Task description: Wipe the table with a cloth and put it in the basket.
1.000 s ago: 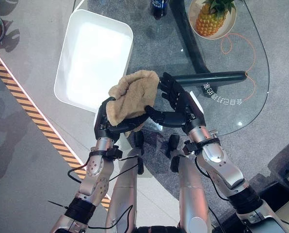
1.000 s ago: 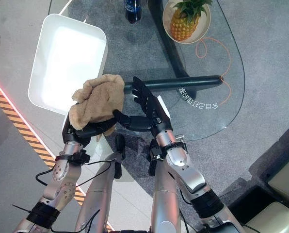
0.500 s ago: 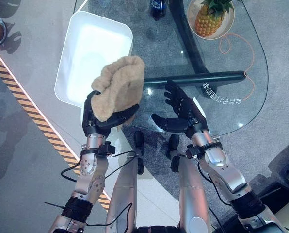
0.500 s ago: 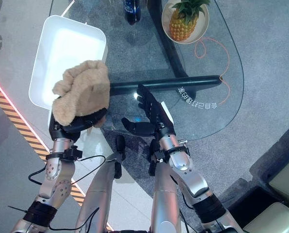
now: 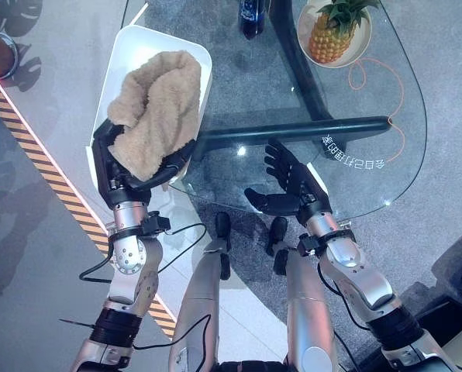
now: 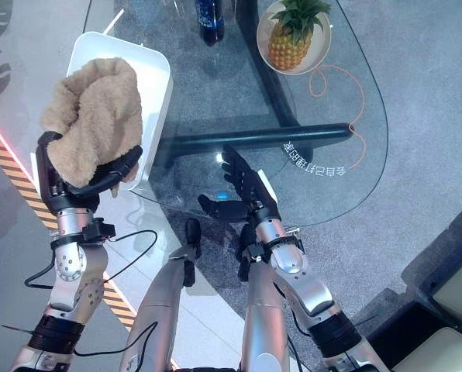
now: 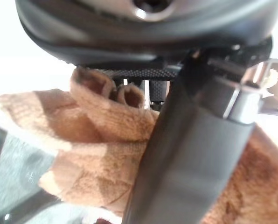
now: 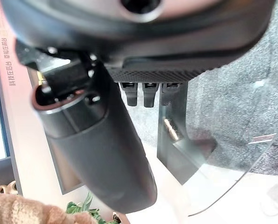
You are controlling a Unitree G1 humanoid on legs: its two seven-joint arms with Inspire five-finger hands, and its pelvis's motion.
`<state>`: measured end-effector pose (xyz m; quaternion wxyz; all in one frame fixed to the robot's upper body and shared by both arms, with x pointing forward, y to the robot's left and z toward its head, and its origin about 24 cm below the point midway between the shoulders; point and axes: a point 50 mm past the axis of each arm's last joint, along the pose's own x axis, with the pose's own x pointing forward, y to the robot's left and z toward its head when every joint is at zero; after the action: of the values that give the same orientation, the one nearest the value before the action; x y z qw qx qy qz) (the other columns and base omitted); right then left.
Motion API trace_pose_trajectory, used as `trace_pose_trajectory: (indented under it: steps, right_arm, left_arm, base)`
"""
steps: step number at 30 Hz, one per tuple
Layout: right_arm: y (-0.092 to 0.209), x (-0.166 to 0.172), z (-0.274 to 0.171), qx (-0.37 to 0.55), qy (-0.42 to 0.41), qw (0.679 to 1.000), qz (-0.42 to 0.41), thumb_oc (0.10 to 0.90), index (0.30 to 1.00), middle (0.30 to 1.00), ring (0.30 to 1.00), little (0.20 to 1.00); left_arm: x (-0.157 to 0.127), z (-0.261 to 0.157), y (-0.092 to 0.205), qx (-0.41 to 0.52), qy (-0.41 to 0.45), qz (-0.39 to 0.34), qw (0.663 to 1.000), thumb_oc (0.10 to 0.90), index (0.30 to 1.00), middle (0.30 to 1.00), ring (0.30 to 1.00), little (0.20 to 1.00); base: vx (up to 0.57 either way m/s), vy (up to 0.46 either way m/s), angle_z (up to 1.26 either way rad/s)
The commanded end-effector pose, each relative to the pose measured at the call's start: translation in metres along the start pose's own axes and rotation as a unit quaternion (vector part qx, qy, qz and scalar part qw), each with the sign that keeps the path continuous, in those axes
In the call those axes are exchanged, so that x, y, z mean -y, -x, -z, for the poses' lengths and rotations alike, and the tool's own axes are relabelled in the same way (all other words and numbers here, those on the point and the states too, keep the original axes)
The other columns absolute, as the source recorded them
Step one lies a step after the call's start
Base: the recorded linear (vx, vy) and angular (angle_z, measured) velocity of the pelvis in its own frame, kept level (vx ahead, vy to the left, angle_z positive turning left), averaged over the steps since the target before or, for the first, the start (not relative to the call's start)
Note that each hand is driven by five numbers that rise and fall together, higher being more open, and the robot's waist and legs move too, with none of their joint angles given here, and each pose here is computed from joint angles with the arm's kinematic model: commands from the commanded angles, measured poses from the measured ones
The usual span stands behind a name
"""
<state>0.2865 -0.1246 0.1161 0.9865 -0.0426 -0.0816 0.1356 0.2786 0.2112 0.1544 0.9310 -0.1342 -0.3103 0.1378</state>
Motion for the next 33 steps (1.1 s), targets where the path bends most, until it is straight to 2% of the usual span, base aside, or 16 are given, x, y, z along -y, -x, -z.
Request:
trace_pose_trajectory:
  steps: [1,8,17,33]
  right_arm:
    - [-0.007,-0.003,-0.037,0.082,0.002,0.996,-0.027,0.800,0.900,0.900,0.900,0.900]
    - [-0.019,-0.001,-0.039,0.066,0.012,0.997,-0.030,0.800,0.900,0.900,0.900,0.900]
    - [-0.029,0.004,-0.042,0.048,0.025,0.998,-0.027,0.800,0.900,0.900,0.900,0.900]
    - [-0.044,0.008,-0.057,0.054,0.037,0.997,-0.028,0.800,0.900,0.900,0.900,0.900]
  left_arm:
    - [0.008,-0.047,-0.030,0.142,-0.003,-0.006,0.990,0.100,0.300,0.300,0.300,0.200]
    - [-0.012,-0.042,-0.062,0.132,-0.066,-0.081,0.986,0.100,0.300,0.300,0.300,0.200]
    - [-0.017,-0.035,-0.093,0.104,-0.134,-0.105,0.980,0.100,0.300,0.300,0.300,0.200]
    - [-0.013,-0.052,-0.132,0.110,-0.167,-0.134,0.971,0.100,0.300,0.300,0.300,0.200]
  base:
    - [0.01,0.065,-0.04]
    - [0.00,0.085,-0.02]
    - [0.01,0.090,-0.02]
    - [-0.01,0.069,-0.03]
